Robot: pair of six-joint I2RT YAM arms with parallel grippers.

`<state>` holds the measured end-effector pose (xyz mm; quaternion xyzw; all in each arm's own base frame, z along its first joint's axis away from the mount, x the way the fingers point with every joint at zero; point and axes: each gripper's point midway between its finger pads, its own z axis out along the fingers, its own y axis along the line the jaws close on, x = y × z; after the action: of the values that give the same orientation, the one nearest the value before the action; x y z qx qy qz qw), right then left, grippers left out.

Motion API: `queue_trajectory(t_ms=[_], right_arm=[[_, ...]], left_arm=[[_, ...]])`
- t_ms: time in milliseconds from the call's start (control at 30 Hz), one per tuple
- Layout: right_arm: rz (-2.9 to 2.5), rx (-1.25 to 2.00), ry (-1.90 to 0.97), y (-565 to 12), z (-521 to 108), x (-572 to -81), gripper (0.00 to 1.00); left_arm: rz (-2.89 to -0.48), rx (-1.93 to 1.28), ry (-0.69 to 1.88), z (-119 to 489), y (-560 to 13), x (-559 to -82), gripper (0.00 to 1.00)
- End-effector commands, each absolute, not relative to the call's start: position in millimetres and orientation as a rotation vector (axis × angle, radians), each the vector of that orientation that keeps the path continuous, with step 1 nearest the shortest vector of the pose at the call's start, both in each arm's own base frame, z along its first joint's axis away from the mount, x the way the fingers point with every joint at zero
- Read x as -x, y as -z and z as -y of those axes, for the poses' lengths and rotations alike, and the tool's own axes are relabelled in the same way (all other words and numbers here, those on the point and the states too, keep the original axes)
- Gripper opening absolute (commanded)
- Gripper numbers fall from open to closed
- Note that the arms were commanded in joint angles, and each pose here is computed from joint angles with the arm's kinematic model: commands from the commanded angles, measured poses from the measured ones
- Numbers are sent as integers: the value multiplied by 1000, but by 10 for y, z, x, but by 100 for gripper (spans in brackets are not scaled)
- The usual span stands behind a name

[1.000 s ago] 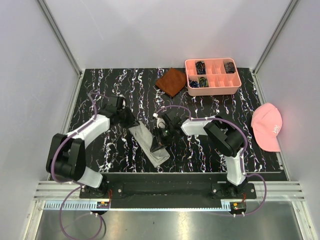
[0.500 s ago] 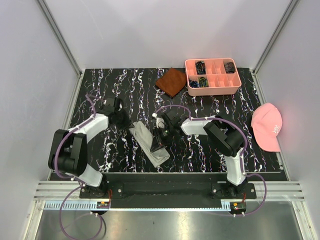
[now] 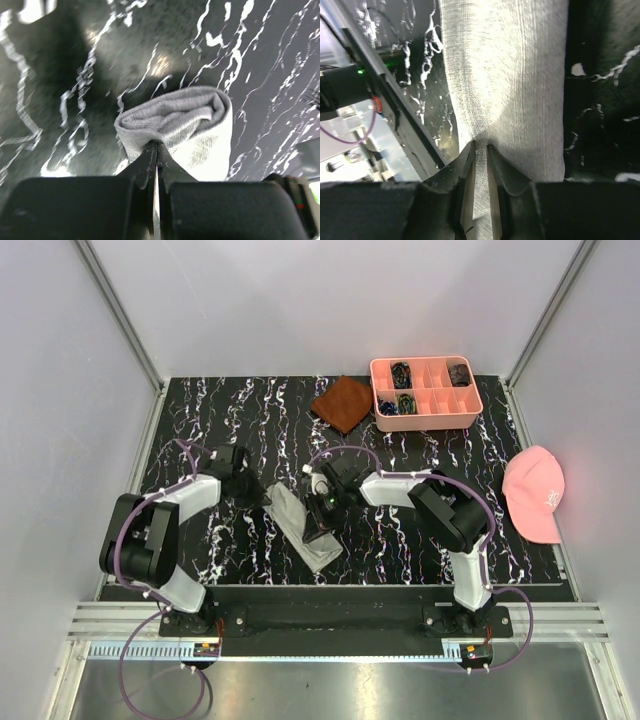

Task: Fold the napkin into a case and place the utensils inside
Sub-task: Smooth out the smaller rectangle-folded napkin at the center of the board.

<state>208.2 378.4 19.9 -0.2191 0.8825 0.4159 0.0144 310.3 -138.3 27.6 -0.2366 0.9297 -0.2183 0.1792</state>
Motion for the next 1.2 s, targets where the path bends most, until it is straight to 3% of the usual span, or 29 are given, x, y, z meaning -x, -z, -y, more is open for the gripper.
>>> queue_trajectory(t_ms=[0, 233, 467, 667, 833, 967, 1167], right_arm=[[-2794, 747, -947, -163, -3462, -2268, 27], [-2661, 858, -801, -723, -3657, -2480, 55], [-2646, 962, -567, -536, -3919, -2554, 75], [-2619, 1004, -429, -420, -3995, -2575, 75], [-2674, 952, -356, -424, -3740, -2440, 65], [-2652, 915, -406, -625, -3620, -2321, 65], [-2663, 919, -594, -646, -3688, -2096, 65]], left_arm=[[-2587, 646, 500, 1207, -509, -3054, 4], [-2398, 584, 463, 1003, -1450, -3165, 32], [-2261, 593, 399, 633, -1976, -2839, 42], [-2252, 581, 464, 682, -2008, -2649, 42], [-2286, 575, 473, 710, -1891, -2629, 41], [-2287, 557, 568, 851, -1796, -2717, 41], [-2350, 434, 902, 1440, -1608, -2918, 33]])
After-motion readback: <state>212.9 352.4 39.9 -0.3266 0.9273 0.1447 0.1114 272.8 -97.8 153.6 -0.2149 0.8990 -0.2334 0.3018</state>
